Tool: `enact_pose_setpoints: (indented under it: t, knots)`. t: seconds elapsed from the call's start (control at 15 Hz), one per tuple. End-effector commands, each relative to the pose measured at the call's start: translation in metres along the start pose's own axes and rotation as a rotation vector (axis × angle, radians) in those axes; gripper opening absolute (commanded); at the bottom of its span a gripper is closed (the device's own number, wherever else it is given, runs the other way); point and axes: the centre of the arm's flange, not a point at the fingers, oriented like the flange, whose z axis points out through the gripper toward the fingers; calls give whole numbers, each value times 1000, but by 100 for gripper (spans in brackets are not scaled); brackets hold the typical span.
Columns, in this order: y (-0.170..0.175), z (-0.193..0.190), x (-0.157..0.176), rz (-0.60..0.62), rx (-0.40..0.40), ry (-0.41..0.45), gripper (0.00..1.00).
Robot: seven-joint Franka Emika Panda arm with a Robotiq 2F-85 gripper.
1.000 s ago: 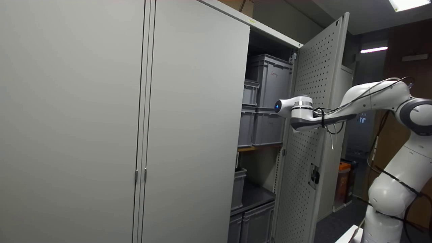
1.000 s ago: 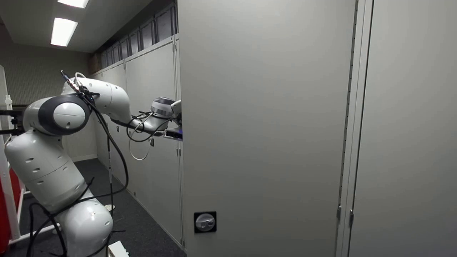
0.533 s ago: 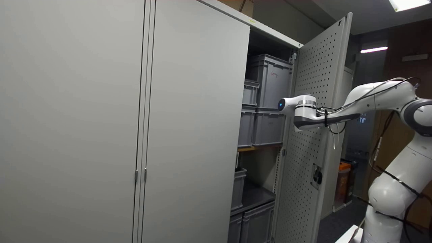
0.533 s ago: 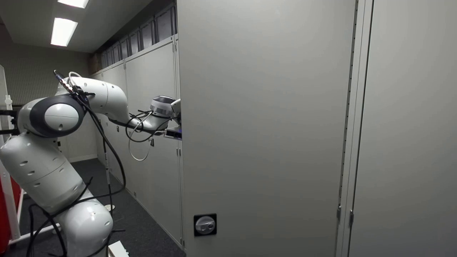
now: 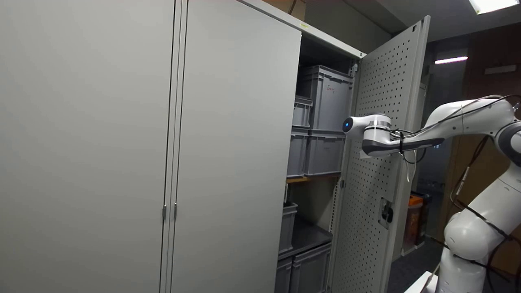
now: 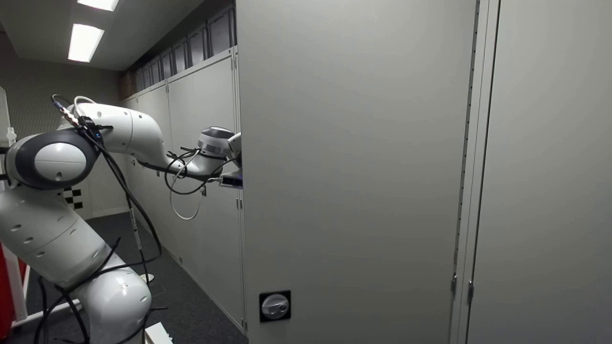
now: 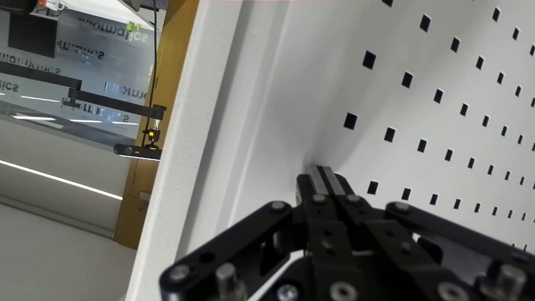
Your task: Open the locker on the right
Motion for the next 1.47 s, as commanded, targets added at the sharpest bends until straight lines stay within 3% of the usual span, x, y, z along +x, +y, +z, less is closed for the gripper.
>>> enact_pose_setpoints:
  t: [0.0, 0.93, 1.4]
  knots:
    - [19, 24, -2, 15, 24, -36, 0]
    - [44, 78, 0, 43, -29, -105, 0]
    - [47, 84, 0, 51, -41, -115, 0]
